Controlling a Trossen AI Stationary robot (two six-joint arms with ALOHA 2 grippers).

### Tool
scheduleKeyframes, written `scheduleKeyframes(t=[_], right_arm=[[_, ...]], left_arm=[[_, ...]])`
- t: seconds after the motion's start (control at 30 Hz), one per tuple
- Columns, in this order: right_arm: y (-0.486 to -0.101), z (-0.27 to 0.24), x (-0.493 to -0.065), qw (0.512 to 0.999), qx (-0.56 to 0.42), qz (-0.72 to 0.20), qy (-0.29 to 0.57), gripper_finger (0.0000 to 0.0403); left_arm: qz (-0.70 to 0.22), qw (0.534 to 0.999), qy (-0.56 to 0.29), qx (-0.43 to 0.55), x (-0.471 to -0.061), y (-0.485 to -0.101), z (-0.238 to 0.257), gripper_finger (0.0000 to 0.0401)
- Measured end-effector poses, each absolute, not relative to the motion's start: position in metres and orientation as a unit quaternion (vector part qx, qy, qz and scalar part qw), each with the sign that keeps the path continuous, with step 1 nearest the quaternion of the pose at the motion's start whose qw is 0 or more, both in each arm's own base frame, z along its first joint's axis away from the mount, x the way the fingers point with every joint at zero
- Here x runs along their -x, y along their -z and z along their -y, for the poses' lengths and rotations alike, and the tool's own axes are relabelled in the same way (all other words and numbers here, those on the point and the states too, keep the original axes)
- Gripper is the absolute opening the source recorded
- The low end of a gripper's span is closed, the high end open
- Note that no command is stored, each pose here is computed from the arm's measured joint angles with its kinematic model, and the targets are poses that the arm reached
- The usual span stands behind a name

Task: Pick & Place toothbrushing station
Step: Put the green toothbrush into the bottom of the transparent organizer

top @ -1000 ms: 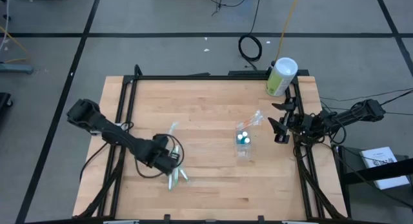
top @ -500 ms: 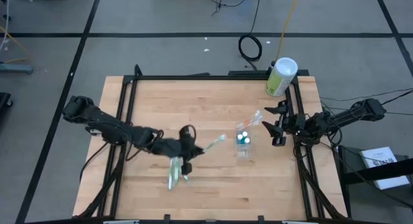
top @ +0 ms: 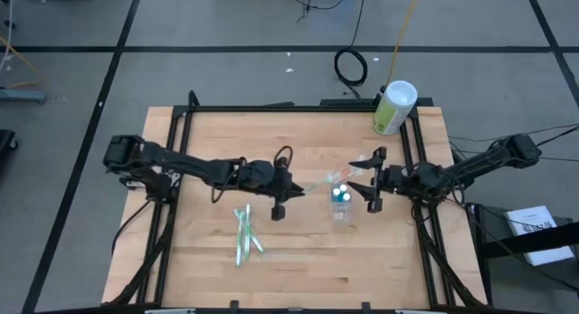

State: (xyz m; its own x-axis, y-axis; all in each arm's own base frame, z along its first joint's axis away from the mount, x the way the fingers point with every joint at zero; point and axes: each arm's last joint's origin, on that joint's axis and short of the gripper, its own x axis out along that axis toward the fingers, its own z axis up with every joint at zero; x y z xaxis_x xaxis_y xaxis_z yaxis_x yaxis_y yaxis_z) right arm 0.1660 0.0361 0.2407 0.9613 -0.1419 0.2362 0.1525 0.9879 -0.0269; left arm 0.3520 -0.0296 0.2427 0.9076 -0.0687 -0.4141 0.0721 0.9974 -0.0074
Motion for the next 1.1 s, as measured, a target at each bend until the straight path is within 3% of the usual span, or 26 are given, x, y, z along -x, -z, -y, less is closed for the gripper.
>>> scheduleKeyframes(t=[0.2,0.7,1.1], right_arm=[[-0.235,-0.038,-0.173,0.991,0.000,0.112,0.071,0.0254],[-0.231,-0.043,-0.190,0.991,-0.011,0.121,0.056,0.0280],[-0.240,-0.051,-0.212,0.994,0.017,0.099,0.045,0.0257]], left_arm=[[-0.205,0.976,0.049,-0.049,-0.366,-0.224,0.019,0.0005],[-0.210,0.976,0.034,-0.044,-0.371,-0.215,0.009,0.0015],[-0.211,0.976,0.032,-0.033,-0.371,-0.215,0.009,0.0013]])
